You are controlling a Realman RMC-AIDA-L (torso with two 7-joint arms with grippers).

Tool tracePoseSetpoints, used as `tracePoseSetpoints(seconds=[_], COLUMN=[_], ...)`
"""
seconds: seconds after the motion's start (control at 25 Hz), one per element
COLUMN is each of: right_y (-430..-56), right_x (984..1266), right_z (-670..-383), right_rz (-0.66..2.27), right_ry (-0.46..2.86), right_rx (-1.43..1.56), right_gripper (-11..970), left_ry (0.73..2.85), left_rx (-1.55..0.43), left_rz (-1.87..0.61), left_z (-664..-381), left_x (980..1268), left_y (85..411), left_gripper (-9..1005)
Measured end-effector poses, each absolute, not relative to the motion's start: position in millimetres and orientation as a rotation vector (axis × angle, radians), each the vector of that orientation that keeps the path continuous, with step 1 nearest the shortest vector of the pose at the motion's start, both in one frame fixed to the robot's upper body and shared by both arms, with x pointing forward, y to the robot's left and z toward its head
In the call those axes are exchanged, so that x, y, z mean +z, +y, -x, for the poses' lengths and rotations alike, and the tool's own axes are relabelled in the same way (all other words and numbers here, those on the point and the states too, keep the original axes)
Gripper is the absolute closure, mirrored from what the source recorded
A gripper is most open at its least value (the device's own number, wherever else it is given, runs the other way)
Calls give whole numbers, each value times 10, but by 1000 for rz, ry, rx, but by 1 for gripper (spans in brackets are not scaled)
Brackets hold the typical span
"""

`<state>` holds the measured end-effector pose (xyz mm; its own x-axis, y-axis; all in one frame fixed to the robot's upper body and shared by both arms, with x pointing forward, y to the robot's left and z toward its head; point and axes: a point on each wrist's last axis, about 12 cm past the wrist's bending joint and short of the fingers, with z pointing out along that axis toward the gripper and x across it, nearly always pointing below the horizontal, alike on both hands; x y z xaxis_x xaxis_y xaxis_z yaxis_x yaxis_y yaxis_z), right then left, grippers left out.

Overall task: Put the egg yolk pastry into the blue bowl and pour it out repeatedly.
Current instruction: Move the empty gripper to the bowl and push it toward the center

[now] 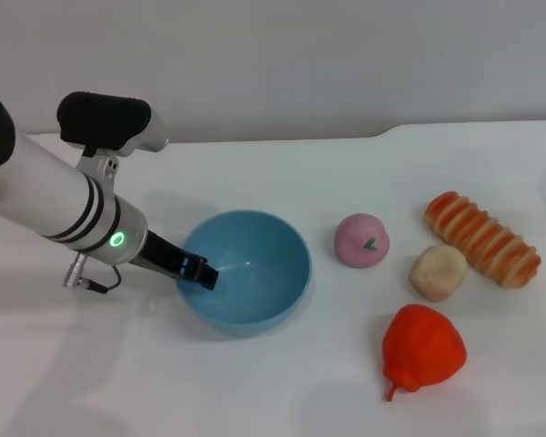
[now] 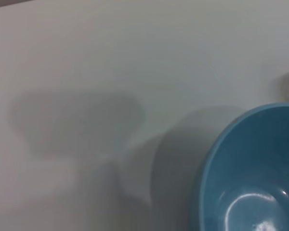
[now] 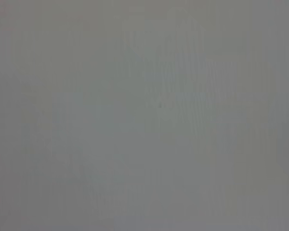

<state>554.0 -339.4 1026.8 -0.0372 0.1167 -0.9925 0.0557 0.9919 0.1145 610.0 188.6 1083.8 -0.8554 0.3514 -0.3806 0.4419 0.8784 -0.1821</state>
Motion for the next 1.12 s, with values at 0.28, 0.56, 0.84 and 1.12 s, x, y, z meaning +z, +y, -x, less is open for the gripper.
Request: tracePoseSetpoints(seconds=[0.28, 0.56, 0.84, 1.12], right_y=[-3398, -3386, -3368, -3321], right_x=[10252, 10224, 10214, 10215], right_z=[-5519, -5494, -5489, -5504], right_rz=[-137, -140, -129, -116], right_ry=[1614, 1624, 1630, 1632], right_rx=[48, 53, 59, 83], right_gripper=[268, 268, 269, 269], left_ry=[2721, 2731, 2698, 2607], left_rx=[-382, -385, -397, -411], left_rz=[-594, -592, -594, -664], left_z=[-6119, -6105, -6144, -6283], left_x=[10867, 10842, 10911, 11199], left_y=[1877, 1870, 1824, 1627], left_gripper=[547, 850, 998, 997])
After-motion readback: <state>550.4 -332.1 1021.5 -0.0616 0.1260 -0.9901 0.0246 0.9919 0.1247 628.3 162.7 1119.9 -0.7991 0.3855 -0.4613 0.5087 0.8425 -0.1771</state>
